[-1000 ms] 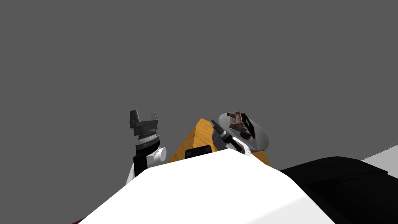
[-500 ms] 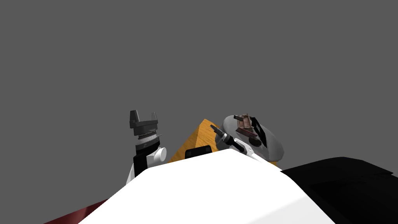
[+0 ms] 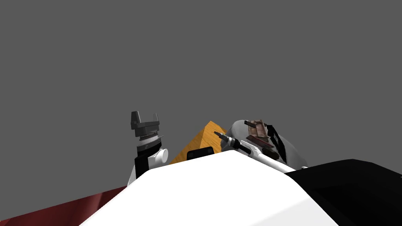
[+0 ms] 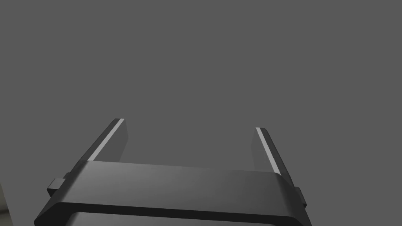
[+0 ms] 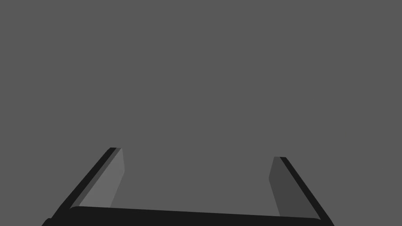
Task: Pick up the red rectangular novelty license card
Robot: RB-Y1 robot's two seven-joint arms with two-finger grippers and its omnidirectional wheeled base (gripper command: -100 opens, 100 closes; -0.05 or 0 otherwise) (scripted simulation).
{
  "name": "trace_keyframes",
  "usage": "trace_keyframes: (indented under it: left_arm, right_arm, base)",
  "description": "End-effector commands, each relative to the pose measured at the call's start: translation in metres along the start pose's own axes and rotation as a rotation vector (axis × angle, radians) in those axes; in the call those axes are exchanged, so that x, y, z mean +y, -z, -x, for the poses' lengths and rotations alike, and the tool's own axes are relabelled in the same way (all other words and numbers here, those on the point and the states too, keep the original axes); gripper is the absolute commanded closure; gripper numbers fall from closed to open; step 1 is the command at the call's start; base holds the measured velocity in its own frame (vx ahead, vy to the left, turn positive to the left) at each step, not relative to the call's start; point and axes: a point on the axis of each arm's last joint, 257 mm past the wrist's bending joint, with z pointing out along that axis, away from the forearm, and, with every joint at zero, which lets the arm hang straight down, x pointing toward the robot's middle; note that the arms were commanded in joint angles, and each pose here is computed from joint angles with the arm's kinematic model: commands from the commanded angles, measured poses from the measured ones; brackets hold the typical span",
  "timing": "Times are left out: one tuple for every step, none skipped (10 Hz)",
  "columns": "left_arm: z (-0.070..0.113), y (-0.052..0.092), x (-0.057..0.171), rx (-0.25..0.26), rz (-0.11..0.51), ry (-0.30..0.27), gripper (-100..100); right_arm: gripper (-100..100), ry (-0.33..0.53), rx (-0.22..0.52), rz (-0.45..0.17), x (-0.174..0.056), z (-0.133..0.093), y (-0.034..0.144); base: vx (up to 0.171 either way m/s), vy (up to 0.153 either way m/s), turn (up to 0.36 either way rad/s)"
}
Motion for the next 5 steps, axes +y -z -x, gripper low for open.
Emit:
trace_keyframes:
  left_arm:
    - [0.000,0.000,0.000,0.000,0.000,0.000,0]
    - [0.000,0.000,0.000,0.000,0.000,0.000,0]
    - [0.000,0.000,0.000,0.000,0.000,0.000,0]
    - [0.000,0.000,0.000,0.000,0.000,0.000,0]
    - [0.000,0.000,0.000,0.000,0.000,0.000,0]
  right_arm:
    - [-100,0.027,0.054,-0.041,-0.014,-0.009,0.015]
    - [-100,0.053,0.121,-0.077,-0.029,-0.022,0.029]
    - [-100,0.060,0.128,-0.093,-0.035,-0.020,0.035]
    - [-100,0.088,0.198,-0.141,-0.054,-0.031,0.056]
    - [-100,0.121,0.258,-0.168,-0.064,-0.036,0.071]
  base:
    - [0.062,0.018,0.108]
    - [0.051,0.012,0.196]
    - [0.044,-0.003,0.092]
    - [0.043,0.002,0.168]
    - [0.061,-0.007,0.280]
